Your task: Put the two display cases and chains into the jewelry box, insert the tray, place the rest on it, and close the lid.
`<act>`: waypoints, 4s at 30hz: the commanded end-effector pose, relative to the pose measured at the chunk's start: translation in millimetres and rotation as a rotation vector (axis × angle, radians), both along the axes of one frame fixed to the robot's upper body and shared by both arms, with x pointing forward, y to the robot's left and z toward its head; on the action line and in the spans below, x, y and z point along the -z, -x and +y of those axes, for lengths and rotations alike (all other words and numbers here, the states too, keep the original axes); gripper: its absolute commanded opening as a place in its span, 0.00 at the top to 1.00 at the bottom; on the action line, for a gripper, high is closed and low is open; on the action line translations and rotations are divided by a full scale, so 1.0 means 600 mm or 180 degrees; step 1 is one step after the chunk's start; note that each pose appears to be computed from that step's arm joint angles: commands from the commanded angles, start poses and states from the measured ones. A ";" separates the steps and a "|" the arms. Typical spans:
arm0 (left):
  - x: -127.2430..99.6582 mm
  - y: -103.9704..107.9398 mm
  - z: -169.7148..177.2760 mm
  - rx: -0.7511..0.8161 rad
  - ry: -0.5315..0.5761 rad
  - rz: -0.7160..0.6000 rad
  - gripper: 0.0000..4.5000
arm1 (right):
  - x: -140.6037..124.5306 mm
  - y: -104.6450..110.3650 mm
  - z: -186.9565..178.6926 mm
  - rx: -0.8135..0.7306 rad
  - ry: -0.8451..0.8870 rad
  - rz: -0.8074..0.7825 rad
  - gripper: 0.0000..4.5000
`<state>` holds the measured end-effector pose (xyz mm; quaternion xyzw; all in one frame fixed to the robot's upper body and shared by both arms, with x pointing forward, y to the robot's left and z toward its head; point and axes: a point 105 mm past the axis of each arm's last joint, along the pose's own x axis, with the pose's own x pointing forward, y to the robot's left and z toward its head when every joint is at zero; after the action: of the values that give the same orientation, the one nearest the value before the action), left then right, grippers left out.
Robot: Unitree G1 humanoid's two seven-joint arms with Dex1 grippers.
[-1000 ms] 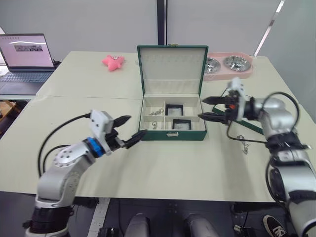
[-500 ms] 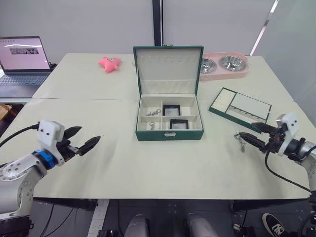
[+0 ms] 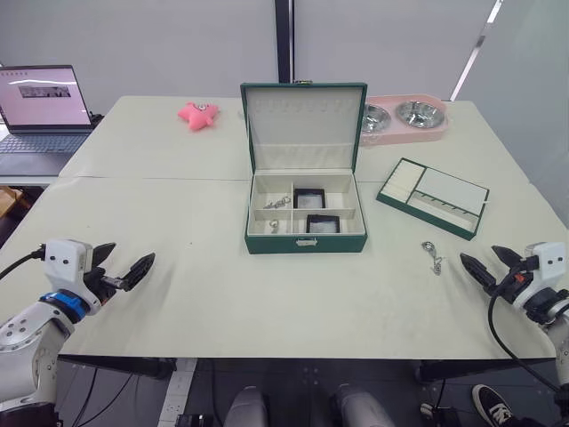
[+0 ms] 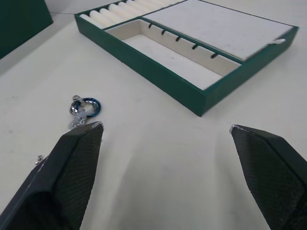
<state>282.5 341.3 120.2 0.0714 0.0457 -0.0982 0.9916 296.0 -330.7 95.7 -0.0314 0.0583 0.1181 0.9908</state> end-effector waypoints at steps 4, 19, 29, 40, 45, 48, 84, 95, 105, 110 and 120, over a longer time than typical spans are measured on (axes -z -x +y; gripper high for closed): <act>-0.022 0.005 0.021 -0.0227 -0.0052 -0.0235 0.00 | -0.013 0.003 -0.033 0.0315 -0.0042 -0.0229 0.00; -0.024 -0.003 0.004 -0.0138 -0.0007 -0.0261 0.00 | -0.021 -0.006 -0.022 0.0222 -0.0120 -0.0278 0.00; -0.087 -0.047 -0.139 0.0911 0.0081 -0.0450 0.00 | -0.081 -0.039 0.050 -0.0707 0.0069 -0.0144 0.00; -0.126 -0.048 -0.376 0.2714 0.0040 -0.0474 0.00 | -0.109 -0.115 0.102 -0.1448 0.0715 0.0247 0.00; -0.127 -0.040 -0.443 0.3179 0.0059 -0.0546 0.00 | -0.104 -0.152 0.115 -0.1506 0.0829 0.0316 0.00; -0.127 -0.040 -0.467 0.3312 0.0081 -0.0600 0.00 | -0.097 -0.166 0.117 -0.1511 0.0909 0.0373 0.00; -0.115 -0.057 -0.565 0.3024 0.0310 -0.0899 0.00 | -0.068 -0.199 0.105 -0.1137 0.0921 0.0548 1.00; -0.119 -0.060 -0.566 0.3009 0.0360 -0.0915 0.00 | -0.083 -0.197 0.096 -0.1121 0.0907 0.0466 1.00; -0.122 -0.055 -0.538 0.2948 0.0391 -0.0985 0.00 | -0.123 -0.180 0.091 -0.1392 0.1068 0.0342 1.00; -0.118 -0.051 -0.509 0.2858 0.0371 -0.0973 0.00 | -0.148 -0.139 0.106 -0.1725 0.1062 0.0292 1.00; -0.093 -0.032 -0.430 0.2530 0.0401 -0.0833 0.00 | -0.186 -0.017 0.189 -0.2339 0.1243 0.0471 1.00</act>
<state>308.1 77.0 161.2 0.0331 -0.0899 -0.4686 0.8782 315.9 -229.8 186.6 -0.2151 0.1651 0.4376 0.8573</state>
